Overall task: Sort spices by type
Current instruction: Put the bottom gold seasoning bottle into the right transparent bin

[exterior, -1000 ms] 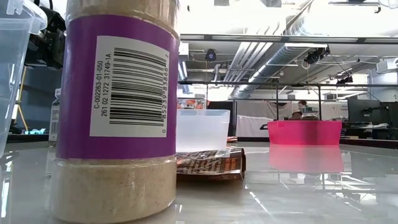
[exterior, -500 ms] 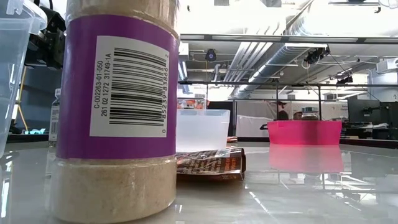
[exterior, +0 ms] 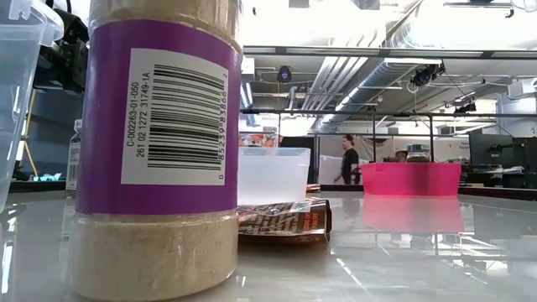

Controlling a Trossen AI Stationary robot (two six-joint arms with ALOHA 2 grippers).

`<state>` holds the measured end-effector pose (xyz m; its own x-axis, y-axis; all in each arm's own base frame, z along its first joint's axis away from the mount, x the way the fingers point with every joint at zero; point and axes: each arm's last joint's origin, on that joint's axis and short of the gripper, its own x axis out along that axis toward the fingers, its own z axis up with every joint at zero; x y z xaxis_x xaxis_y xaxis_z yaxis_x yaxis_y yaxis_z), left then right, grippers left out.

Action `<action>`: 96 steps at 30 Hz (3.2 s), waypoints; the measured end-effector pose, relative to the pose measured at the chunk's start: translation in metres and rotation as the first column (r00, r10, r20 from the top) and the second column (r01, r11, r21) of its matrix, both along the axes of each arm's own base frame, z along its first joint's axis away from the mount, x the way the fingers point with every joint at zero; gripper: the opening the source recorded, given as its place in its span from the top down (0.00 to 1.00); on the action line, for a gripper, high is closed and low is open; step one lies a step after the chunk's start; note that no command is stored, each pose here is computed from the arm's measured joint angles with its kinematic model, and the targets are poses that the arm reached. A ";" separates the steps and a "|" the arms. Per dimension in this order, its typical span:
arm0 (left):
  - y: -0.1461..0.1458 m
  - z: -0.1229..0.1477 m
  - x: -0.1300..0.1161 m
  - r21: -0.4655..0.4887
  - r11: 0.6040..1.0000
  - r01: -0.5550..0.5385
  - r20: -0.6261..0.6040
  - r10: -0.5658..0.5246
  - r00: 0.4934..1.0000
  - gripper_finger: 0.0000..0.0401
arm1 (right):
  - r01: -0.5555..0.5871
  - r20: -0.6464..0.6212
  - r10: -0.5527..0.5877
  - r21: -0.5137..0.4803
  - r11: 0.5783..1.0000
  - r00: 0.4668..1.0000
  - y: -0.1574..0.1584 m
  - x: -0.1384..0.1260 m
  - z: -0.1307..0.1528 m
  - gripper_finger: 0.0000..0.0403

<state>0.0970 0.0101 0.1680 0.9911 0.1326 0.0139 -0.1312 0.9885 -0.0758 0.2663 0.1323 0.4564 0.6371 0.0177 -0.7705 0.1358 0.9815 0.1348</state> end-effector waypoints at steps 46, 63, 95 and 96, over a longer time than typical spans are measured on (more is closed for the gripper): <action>0.000 0.000 0.000 0.000 1.000 0.000 0.000 0.000 1.000 1.00 | 0.338 -0.819 -0.110 0.106 0.935 0.563 0.113 -0.064 -0.188 0.32; 0.000 0.000 0.000 0.000 1.000 0.000 0.000 0.000 1.000 1.00 | 0.792 -0.809 -0.407 0.115 0.599 0.425 0.134 -0.063 -0.186 0.32; 0.000 0.000 0.000 0.000 1.000 0.000 0.000 0.000 1.000 1.00 | 0.911 -0.812 -0.512 0.059 0.407 0.281 0.131 -0.040 -0.203 0.28; 0.000 0.000 0.000 0.000 1.000 0.000 0.000 0.000 1.000 1.00 | 0.911 -0.818 -0.503 0.060 0.408 0.280 0.132 -0.040 -0.203 0.28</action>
